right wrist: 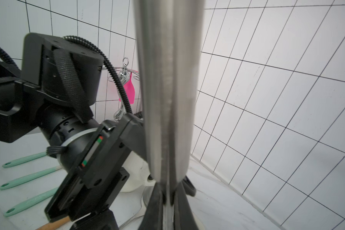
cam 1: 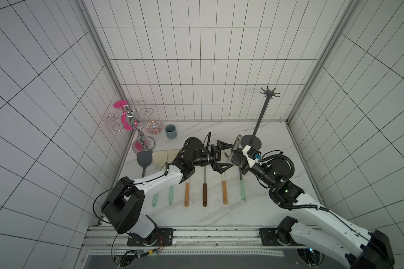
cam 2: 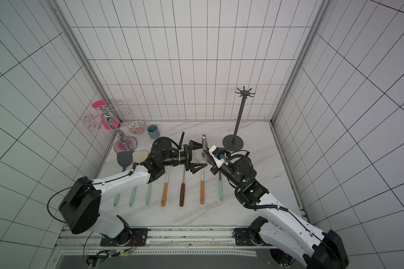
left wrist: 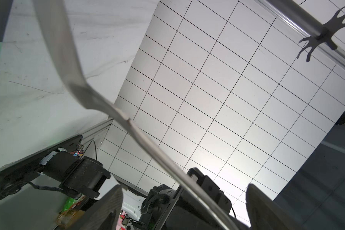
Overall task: Take the spatula off the kitchen utensil rack
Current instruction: Place the spatula at the center of the board.
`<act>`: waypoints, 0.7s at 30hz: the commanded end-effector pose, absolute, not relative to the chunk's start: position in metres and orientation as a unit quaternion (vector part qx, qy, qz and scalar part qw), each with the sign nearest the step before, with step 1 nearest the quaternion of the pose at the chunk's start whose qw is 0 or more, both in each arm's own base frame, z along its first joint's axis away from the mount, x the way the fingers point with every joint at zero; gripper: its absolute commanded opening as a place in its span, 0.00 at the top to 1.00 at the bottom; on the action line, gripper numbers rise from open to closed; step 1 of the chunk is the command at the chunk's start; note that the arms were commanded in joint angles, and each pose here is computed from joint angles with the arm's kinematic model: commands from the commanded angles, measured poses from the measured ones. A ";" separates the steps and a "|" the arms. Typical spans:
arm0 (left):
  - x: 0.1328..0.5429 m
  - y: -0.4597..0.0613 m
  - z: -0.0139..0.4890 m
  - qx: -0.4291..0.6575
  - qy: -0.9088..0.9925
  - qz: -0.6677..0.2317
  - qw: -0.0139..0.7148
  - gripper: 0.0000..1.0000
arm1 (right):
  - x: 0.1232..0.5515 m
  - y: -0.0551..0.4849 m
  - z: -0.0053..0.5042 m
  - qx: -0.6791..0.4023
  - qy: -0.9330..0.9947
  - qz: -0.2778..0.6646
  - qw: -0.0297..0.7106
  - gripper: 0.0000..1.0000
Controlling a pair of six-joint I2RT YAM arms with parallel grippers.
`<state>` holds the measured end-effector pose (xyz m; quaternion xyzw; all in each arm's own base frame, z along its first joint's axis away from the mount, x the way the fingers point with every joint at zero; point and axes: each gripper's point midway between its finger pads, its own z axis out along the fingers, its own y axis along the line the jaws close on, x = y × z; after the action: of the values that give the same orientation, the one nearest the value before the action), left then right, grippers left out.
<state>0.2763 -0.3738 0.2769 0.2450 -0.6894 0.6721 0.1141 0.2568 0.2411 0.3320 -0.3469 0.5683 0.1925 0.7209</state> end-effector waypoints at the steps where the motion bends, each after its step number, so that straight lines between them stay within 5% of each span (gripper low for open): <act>1: 0.276 -0.382 0.300 0.241 -0.660 0.695 0.150 0.03 | 0.251 0.246 0.337 -0.351 0.534 0.169 0.750 1.00; 4: 0.277 -0.384 0.300 0.242 -0.656 0.698 0.153 0.06 | 0.247 0.253 0.335 -0.361 0.528 0.168 0.750 1.00; 21: 0.282 -0.380 0.297 0.238 -0.677 0.685 0.125 0.74 | 0.240 0.257 0.331 -0.374 0.525 0.173 0.745 1.00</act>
<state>0.2869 -0.3754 0.2791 0.2666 -0.6777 0.6735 0.1266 0.2488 0.2587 0.3207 -0.3844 0.5505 0.1609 0.7234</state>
